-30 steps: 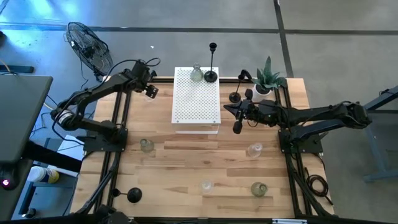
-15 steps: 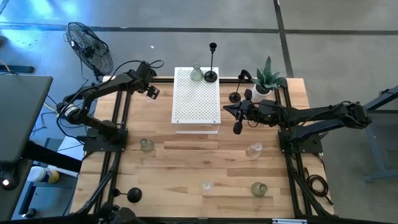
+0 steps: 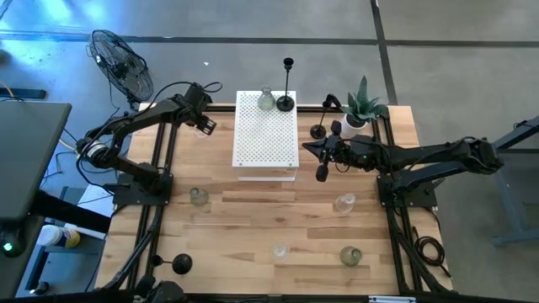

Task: Pick & Place candle stick holders
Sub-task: Put the top left transparent glass candle holder on the shelf

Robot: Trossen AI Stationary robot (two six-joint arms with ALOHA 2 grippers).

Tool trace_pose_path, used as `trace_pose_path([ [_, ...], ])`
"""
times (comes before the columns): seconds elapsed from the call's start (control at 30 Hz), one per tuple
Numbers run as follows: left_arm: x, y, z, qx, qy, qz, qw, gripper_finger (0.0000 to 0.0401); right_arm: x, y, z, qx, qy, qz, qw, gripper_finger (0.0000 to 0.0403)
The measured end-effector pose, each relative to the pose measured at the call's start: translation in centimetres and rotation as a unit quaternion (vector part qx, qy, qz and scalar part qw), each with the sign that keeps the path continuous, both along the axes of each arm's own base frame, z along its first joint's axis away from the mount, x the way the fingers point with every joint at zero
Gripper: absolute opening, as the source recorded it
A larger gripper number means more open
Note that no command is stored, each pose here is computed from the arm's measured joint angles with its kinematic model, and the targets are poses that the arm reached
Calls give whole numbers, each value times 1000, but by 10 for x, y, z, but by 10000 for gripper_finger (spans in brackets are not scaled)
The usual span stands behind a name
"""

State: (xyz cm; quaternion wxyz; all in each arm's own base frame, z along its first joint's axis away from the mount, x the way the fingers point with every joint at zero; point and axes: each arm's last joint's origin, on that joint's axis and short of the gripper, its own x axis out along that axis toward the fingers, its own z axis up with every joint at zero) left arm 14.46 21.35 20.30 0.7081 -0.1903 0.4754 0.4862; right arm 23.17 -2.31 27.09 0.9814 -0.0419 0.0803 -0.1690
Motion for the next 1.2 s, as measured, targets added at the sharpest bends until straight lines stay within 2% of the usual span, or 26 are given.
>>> trace_pose_path([
  [0.2,-3,-6,9,-26,3,-6,1000,178,0,0,0,0,0,0,1000,2],
  [0.4,1,-20,40,-8,-18,-36,999,163,0,0,0,0,0,0,1000,2],
  [0.63,6,-40,90,30,-42,-80,995,176,0,0,0,0,0,0,1000,2],
  [0.8,7,-44,135,62,-67,-90,992,166,0,0,0,0,0,0,1000,1],
  [0.97,10,-44,178,91,-127,-116,981,165,0,0,0,0,-1,0,1000,1],
  [1.1,20,-38,195,84,-169,-149,971,168,0,0,0,0,-1,0,1000,2],
  [1.2,36,-29,196,78,-167,-163,969,168,0,0,0,0,-2,0,1000,1],
])
